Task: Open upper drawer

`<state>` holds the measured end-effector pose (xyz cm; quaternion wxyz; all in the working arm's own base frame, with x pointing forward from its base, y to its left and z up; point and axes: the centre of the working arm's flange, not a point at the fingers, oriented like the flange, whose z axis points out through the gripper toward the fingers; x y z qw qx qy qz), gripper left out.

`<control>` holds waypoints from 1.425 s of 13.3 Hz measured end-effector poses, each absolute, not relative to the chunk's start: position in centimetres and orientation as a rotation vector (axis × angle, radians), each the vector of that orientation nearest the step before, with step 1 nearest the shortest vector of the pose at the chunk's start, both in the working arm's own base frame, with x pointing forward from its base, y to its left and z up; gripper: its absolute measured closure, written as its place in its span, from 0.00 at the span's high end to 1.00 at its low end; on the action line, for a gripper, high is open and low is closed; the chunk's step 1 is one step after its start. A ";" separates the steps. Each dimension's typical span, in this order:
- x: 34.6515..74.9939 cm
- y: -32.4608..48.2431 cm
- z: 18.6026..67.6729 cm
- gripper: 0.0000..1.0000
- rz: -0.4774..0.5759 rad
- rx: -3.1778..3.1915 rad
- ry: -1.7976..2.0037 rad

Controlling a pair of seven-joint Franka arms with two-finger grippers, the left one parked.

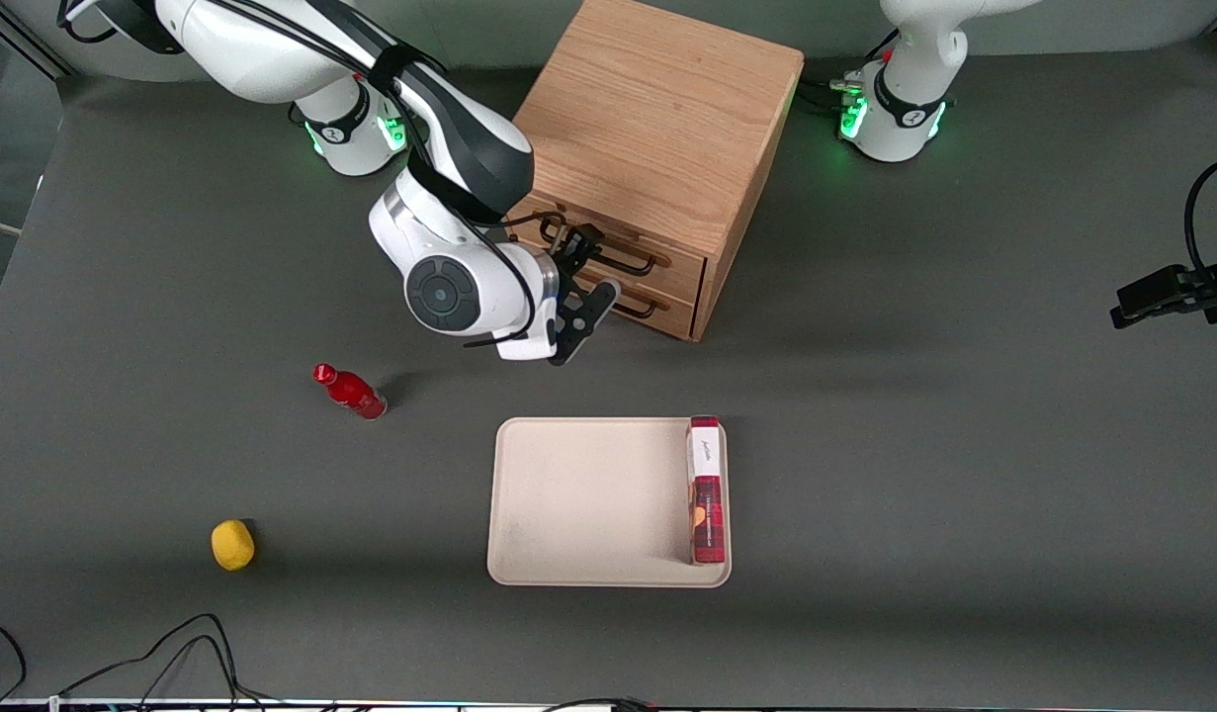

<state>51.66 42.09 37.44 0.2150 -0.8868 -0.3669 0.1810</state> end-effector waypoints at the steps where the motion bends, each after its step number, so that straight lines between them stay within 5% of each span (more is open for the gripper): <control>1: 51.9 42.0 37.5 1.00 0.496 -2.464 -1.018; 19: 59.7 37.3 36.5 1.00 0.355 -2.495 -0.959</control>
